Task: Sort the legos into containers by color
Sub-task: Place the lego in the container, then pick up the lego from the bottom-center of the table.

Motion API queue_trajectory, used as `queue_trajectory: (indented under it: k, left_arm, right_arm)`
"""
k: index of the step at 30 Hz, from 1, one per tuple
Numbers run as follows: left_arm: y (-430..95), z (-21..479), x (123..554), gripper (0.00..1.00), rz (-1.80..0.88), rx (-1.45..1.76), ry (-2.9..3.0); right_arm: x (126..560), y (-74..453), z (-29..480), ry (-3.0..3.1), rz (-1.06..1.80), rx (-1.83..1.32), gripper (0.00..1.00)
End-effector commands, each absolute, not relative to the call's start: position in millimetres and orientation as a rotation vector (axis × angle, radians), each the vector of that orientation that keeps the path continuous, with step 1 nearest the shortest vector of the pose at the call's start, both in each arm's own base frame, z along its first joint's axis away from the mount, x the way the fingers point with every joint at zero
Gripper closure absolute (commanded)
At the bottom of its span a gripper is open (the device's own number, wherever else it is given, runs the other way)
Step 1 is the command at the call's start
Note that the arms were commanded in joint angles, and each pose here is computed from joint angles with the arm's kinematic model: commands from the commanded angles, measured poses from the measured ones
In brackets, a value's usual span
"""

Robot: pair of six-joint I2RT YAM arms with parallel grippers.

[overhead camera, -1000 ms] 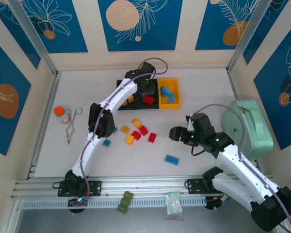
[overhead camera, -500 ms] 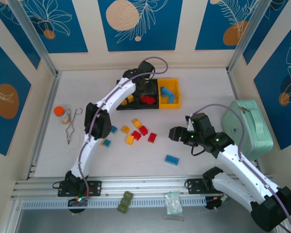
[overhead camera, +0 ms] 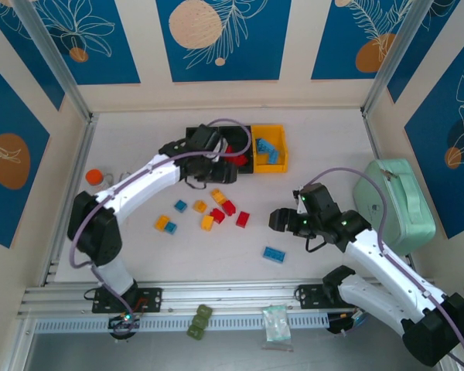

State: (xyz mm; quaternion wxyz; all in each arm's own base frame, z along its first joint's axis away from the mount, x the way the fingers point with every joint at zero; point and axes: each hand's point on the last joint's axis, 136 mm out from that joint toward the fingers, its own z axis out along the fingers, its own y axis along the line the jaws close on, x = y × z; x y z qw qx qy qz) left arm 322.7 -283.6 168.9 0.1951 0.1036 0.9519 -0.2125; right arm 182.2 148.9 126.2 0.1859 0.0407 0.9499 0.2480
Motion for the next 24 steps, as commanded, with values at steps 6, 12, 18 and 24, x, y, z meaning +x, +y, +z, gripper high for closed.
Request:
queue_trajectory:
  k: [6, 12, 18, 24]
  left_arm:
    - [-260, 149, 258, 0.34, -0.743, 0.249, 2.669]
    - [-244, 126, 227, 0.34, -0.773, 0.198, 2.713]
    - [-236, 114, 211, 0.34, -0.794, 0.171, 2.734]
    - [-236, 100, 198, 0.34, -0.817, 0.151, 2.764]
  right_arm:
    - [151, 124, 99, 2.864, 0.437, 0.294, 0.15]
    - [138, 132, 78, 2.935, 0.342, 0.369, 0.08]
    - [134, 142, 63, 2.967, 0.266, 0.403, 0.06]
    - [136, 155, 48, 2.993, 0.255, 0.411, 0.07]
